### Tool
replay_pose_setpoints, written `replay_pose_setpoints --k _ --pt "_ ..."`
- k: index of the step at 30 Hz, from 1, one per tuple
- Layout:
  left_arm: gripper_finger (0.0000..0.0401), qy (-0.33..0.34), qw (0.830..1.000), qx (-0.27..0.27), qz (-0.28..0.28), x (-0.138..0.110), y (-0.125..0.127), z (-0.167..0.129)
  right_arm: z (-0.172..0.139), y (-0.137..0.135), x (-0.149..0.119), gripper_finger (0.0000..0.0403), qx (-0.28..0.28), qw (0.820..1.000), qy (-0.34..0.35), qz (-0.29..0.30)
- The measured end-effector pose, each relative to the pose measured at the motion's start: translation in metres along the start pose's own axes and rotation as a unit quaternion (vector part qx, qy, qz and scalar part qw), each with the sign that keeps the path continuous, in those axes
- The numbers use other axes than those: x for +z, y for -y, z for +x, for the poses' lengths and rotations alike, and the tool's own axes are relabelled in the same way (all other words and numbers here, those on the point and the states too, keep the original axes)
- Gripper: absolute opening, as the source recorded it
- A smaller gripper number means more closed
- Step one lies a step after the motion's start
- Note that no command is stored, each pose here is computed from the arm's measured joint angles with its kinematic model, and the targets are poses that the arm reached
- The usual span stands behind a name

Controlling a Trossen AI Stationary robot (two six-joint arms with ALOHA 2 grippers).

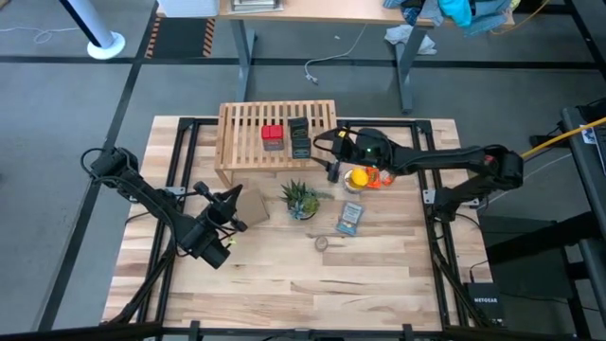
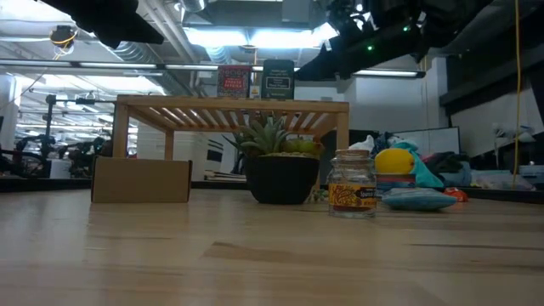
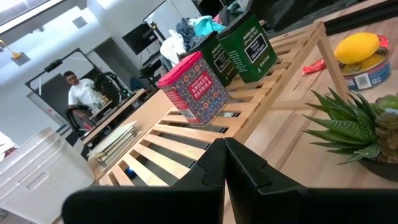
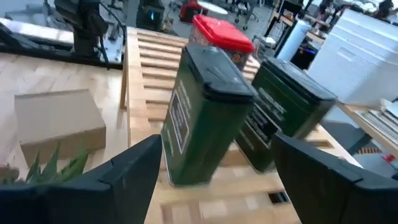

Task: Shelf spices
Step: Remove the bottom green seasoning can from the shelf

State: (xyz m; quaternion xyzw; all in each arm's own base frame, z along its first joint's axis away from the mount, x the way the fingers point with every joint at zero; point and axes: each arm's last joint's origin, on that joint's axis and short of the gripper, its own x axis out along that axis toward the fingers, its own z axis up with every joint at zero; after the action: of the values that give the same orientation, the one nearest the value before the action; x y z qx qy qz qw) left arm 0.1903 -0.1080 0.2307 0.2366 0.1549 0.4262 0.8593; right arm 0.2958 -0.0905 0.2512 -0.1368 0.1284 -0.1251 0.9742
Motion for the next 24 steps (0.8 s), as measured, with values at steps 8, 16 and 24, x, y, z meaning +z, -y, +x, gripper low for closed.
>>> replay_pose_setpoints --k 8,16,24 --pt "0.0 0.0 1.0 0.0 -0.001 0.0 0.001 0.0 0.012 -0.001 -0.005 0.0308 -0.005 1.0 0.023 -0.003" --pt "0.0 0.0 1.0 -0.002 -0.001 0.001 0.003 0.0 0.023 -0.005 -0.014 0.0308 0.011 1.0 0.028 -0.003" --pt "0.0 0.0 1.0 -0.002 -0.002 0.001 0.004 0.0 0.029 -0.007 -0.017 0.0308 0.008 0.999 0.037 -0.004"
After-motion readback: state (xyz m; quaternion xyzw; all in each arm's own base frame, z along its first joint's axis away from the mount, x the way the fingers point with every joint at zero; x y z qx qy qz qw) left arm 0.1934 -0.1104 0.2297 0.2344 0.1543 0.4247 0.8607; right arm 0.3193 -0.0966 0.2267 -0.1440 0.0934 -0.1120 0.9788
